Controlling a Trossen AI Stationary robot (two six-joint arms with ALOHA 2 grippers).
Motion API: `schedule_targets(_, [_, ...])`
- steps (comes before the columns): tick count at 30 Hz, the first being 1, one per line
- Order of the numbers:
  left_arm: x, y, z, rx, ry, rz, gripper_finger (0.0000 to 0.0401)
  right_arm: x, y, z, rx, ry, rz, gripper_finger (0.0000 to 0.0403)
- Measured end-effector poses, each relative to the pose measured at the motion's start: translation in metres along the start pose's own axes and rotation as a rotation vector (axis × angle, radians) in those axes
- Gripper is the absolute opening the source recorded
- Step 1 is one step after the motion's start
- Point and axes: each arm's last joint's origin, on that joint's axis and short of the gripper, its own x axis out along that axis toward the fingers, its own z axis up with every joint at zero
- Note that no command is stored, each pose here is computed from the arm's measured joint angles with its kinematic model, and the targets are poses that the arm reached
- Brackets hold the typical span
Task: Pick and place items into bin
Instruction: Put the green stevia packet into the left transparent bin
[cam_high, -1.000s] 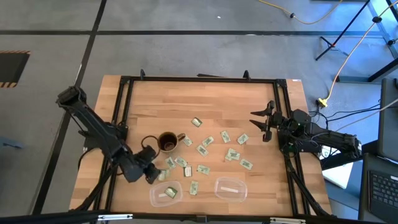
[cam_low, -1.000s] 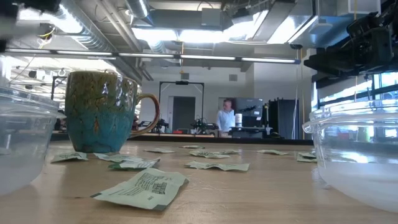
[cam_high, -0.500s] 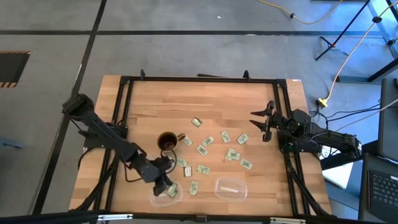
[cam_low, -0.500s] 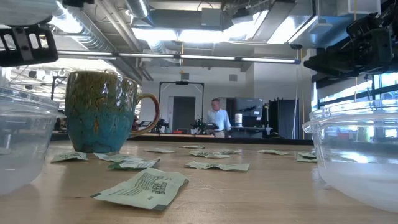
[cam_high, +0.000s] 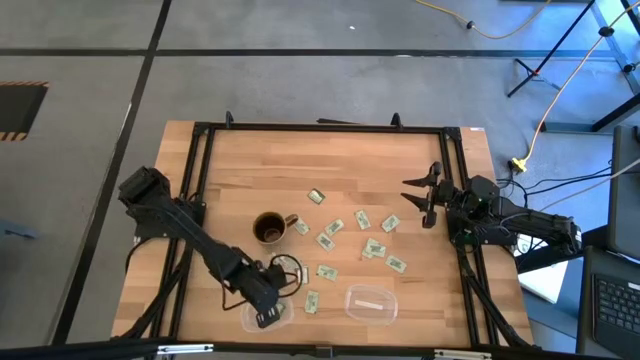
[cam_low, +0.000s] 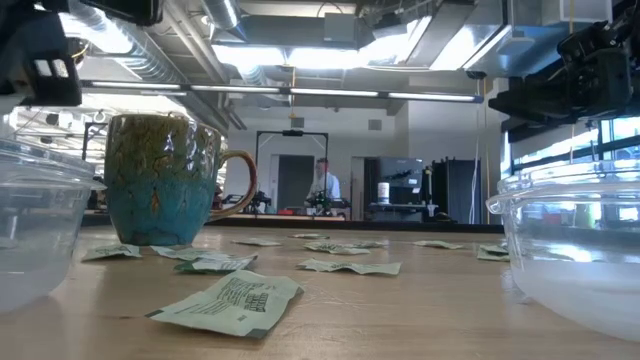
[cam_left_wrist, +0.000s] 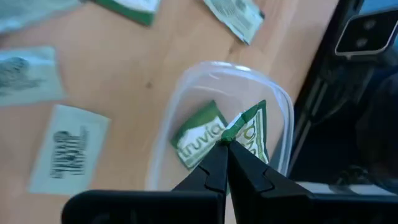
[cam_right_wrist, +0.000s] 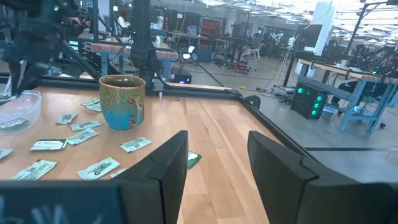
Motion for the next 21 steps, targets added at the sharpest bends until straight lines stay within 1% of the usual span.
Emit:
schedule_targets(3, [0.0076, -0.0040, 0.0000, -0.006, 0.048, -0.016, 0.0003, 0.0000, 0.0000, -0.0001, 0.000, 0.000, 0.000, 0.0171])
schedule_targets(7, [0.0125, -0.0029, -0.0023, -0.069, 0.112, -0.011, 0.0003, 0.0000, 0.0000, 0.0000, 0.000, 0.000, 0.000, 0.0171])
schedule_targets(11, [0.0124, -0.0003, -0.0033, -0.113, 0.120, 0.019, 0.0003, 0.0000, 0.0000, 0.0000, 0.000, 0.000, 0.000, 0.0171])
schedule_targets(15, [0.0124, -0.0005, -0.0034, -0.132, 0.122, 0.018, 0.0004, 0.0000, 0.0000, 0.0000, 0.001, 0.000, 0.000, 0.0171])
schedule_targets(21, [0.0124, -0.0008, -0.0032, -0.132, 0.121, 0.014, 0.0027, 0.0000, 0.0000, 0.0000, 0.003, 0.000, 0.000, 0.0171])
